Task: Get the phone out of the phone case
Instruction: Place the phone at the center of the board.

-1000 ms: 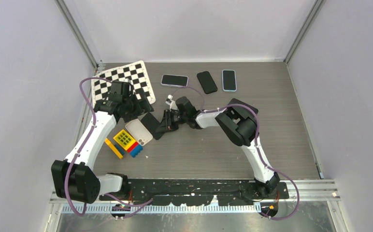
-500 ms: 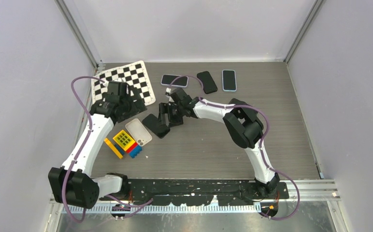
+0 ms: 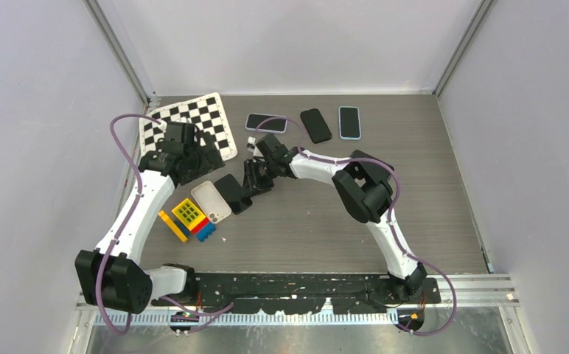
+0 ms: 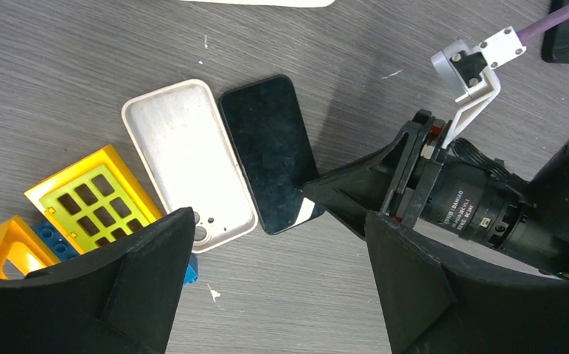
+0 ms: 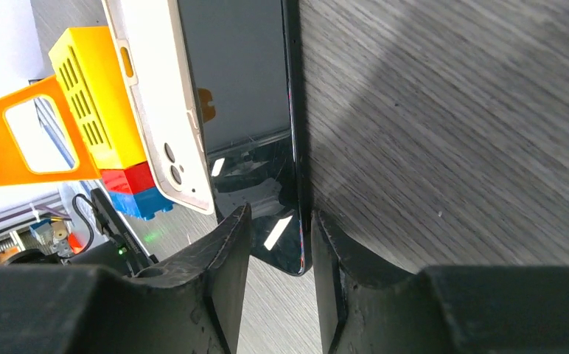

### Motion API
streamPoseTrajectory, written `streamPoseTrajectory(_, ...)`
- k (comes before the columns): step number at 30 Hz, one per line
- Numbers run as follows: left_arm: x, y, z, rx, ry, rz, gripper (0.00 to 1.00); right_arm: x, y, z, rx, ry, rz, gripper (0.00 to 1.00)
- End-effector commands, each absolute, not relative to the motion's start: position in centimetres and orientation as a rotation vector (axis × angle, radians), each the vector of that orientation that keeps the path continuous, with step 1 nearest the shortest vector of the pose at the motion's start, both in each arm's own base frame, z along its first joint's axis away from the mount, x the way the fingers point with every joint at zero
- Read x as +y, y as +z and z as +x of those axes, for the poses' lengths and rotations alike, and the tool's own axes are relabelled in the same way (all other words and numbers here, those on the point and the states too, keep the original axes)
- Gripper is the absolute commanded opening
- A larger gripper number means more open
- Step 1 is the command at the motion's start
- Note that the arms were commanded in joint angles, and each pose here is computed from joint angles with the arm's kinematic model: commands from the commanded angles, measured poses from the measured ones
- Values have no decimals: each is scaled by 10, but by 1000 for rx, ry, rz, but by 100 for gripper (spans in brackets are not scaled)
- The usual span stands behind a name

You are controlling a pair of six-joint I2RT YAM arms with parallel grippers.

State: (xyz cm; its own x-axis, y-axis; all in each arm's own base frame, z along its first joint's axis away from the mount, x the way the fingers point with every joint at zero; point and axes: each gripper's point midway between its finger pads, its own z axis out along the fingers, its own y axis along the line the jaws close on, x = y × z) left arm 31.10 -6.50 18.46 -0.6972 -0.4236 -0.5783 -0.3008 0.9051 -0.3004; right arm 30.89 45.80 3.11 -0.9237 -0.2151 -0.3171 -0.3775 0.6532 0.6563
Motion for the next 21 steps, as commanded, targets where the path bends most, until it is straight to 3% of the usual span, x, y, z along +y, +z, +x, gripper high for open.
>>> streamPoseTrajectory(1,-67,208,326,2321,-277,-501,88,463,27,305,2660,1142,-504,42)
streamPoseTrajectory(3,-67,209,326,2318,-280,-506,88,450,31,320,2649,1054,-459,49)
streamPoseTrajectory(8,-71,214,327,2308,-314,-485,88,408,83,362,2549,928,-385,83)
streamPoseTrajectory(10,-77,216,328,2307,-350,-461,89,383,101,380,2516,855,-354,90)
streamPoseTrajectory(14,-89,223,329,2298,-431,-393,99,310,115,426,2509,630,-242,92)
streamPoseTrajectory(21,-107,234,332,2258,-548,-267,100,205,96,493,2483,201,-165,100)
